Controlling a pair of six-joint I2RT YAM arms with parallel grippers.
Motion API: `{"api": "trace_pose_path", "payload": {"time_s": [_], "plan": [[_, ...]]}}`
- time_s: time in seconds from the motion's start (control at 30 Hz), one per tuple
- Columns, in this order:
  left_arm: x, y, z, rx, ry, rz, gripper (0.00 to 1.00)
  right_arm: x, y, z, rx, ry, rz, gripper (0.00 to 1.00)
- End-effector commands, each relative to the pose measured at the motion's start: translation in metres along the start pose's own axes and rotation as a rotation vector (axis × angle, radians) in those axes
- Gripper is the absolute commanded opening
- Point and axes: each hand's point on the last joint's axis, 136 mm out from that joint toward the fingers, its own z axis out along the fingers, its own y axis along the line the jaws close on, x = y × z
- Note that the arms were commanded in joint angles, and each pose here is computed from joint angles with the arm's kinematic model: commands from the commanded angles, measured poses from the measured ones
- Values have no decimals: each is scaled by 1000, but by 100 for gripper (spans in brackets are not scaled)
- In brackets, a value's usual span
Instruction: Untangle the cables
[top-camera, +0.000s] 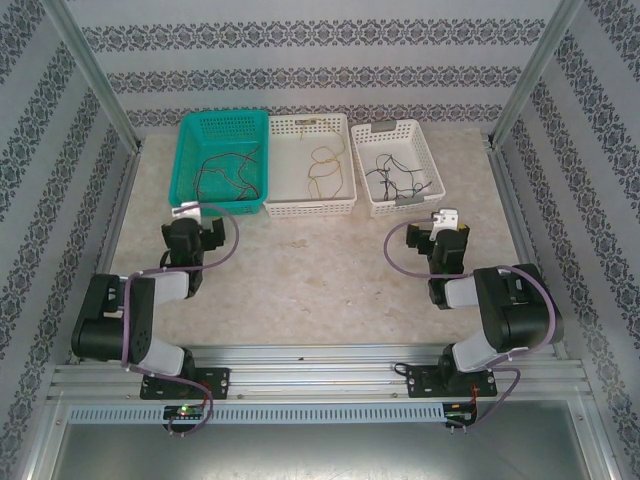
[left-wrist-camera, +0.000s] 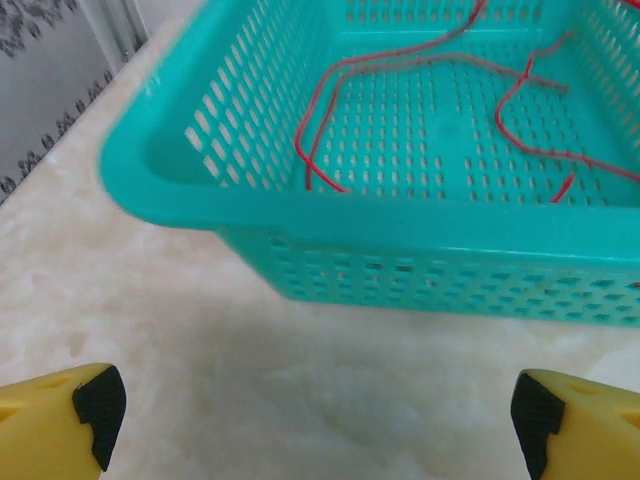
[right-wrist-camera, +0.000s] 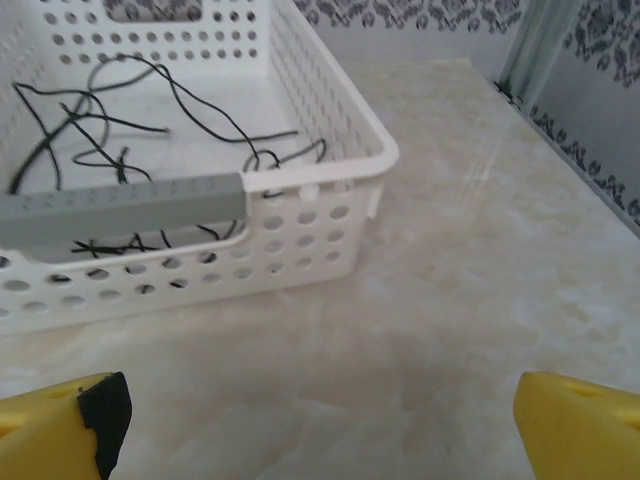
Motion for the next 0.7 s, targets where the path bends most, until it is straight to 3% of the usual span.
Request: {"api": "trace_pose_path", "payload": {"time_s": [0.0, 0.17, 0.27, 0.67], "plan": [[3, -22, 0, 114, -43, 42, 100, -17, 3, -6, -4, -83, -25, 98], [-1, -19, 7, 114, -43, 13, 100, -17, 2, -6, 9, -78, -24, 98], [-1, -10, 5, 65, -50, -2, 100, -17, -11, 0, 88, -57, 6, 98], [-4, -12, 4, 64, -68, 7, 100, -13, -16, 5, 73, -15, 39, 98]]}}
